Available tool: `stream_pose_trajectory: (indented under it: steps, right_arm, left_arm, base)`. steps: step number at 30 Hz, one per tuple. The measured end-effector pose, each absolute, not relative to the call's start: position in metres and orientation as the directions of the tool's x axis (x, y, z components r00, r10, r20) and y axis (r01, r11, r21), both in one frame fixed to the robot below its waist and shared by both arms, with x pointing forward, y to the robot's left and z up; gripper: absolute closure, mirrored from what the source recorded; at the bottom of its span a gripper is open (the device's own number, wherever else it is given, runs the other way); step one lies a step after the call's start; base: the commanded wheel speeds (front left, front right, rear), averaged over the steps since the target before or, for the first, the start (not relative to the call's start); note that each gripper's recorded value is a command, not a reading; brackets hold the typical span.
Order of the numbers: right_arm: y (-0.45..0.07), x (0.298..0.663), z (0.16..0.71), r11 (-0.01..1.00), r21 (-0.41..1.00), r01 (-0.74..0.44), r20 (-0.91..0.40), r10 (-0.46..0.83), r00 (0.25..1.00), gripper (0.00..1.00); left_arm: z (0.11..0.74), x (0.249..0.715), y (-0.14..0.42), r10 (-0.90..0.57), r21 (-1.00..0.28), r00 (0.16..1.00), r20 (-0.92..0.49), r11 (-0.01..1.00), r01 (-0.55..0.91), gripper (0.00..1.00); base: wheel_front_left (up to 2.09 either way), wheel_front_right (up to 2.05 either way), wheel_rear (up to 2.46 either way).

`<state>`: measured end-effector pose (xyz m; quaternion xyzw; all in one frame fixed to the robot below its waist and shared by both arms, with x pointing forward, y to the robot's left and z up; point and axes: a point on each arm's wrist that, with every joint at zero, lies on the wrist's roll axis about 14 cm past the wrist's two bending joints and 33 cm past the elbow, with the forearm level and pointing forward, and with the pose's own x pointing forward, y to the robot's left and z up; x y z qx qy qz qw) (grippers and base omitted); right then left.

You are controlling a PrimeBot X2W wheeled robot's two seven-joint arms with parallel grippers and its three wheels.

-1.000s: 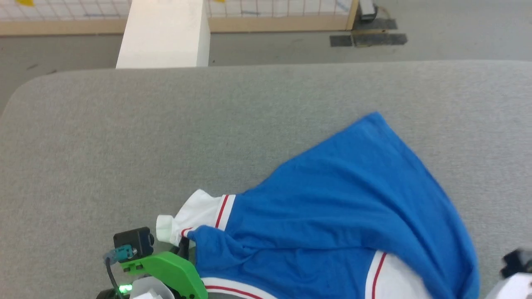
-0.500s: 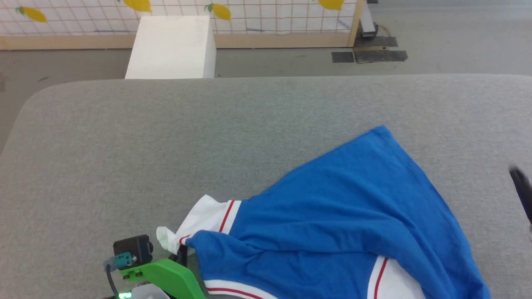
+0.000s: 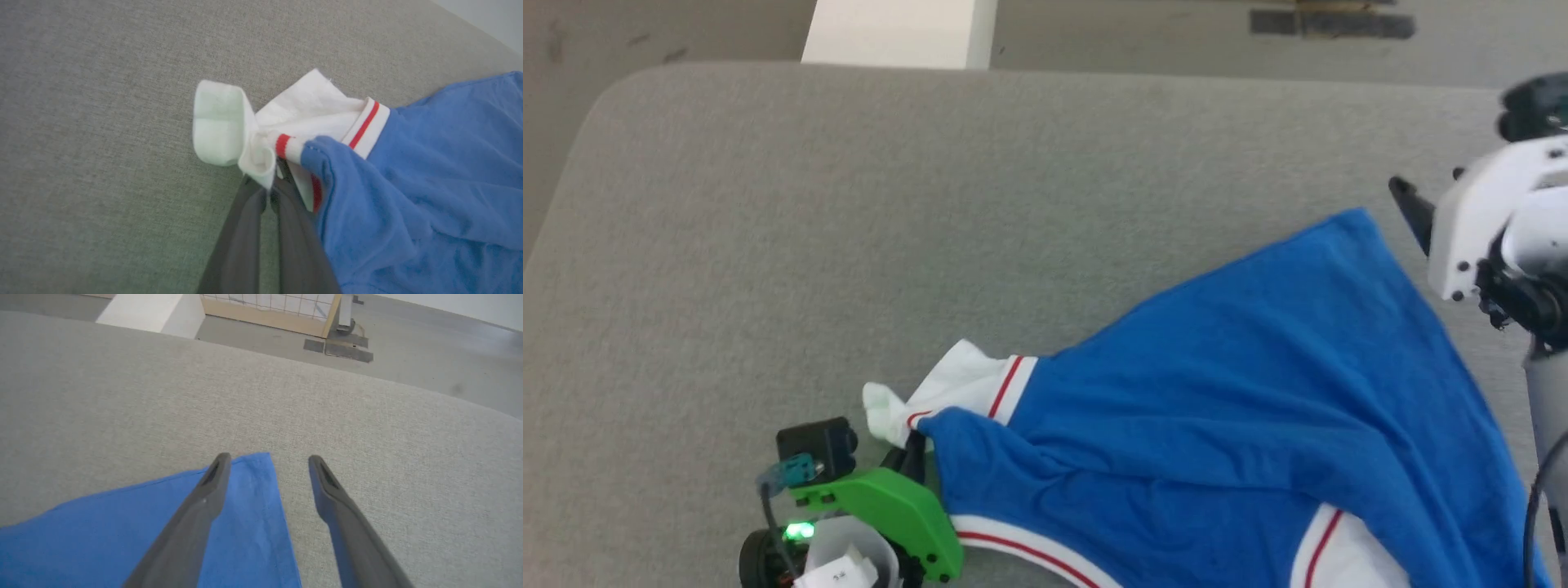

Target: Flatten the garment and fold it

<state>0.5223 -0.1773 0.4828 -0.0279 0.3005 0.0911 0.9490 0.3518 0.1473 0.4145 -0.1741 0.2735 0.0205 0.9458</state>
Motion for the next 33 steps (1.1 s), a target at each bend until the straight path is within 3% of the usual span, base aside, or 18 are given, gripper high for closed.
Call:
stream_pose_trajectory:
  steps: [5, 12, 15, 16, 17, 18, 27, 33]
  right_arm:
    - [-0.171, 0.530, 0.426, 0.956, -0.115, -0.269, -0.772, 0.085, 0.630, 0.00]
    - [-0.158, 0.526, 0.372, 0.916, -0.151, -0.371, -0.879, 0.047, 0.474, 0.00]
    - [-0.153, 0.529, 0.366, 0.912, -0.129, -0.388, -0.891, 0.065, 0.449, 0.00]
    - [-0.153, 0.529, 0.366, 0.913, -0.122, -0.389, -0.894, 0.069, 0.443, 0.65]
    - [-0.152, 0.529, 0.367, 0.915, -0.112, -0.389, -0.895, 0.077, 0.440, 0.87]
    - [-0.151, 0.528, 0.368, 0.914, -0.103, -0.393, -0.894, 0.088, 0.440, 1.00]
    - [-0.156, 0.510, 0.414, 0.933, 0.050, -0.356, -0.780, 0.259, 0.569, 1.00]
    - [-0.170, 0.452, 0.450, 0.921, 0.201, -0.334, -0.707, 0.372, 0.602, 1.00]
  left_arm:
    - [0.405, 0.351, 0.149, -0.037, -0.316, 0.836, -0.548, 0.934, -0.166, 1.00]
    - [0.392, 0.349, 0.156, -0.004, -0.303, 0.816, -0.578, 0.929, -0.211, 1.00]
    - [0.388, 0.349, 0.158, 0.005, -0.301, 0.811, -0.585, 0.927, -0.223, 1.00]
    - [0.388, 0.349, 0.157, 0.005, -0.301, 0.810, -0.586, 0.927, -0.224, 1.00]
    - [0.388, 0.350, 0.157, 0.003, -0.301, 0.811, -0.585, 0.928, -0.220, 1.00]
    - [0.388, 0.350, 0.157, 0.002, -0.301, 0.812, -0.584, 0.928, -0.219, 1.00]
    - [0.412, 0.356, 0.160, -0.002, -0.307, 0.858, -0.513, 0.934, -0.182, 1.00]
    - [0.434, 0.354, 0.155, -0.028, -0.359, 0.893, -0.450, 0.921, -0.152, 1.00]
  base:
    - [0.00, 0.00, 0.00]
    - [0.00, 0.00, 0.00]
    - [0.00, 0.00, 0.00]
    - [0.00, 0.00, 0.00]
    - [0.00, 0.00, 0.00]
    - [0.00, 0.00, 0.00]
    - [0.00, 0.00, 0.00]
    - [0.00, 0.00, 0.00]
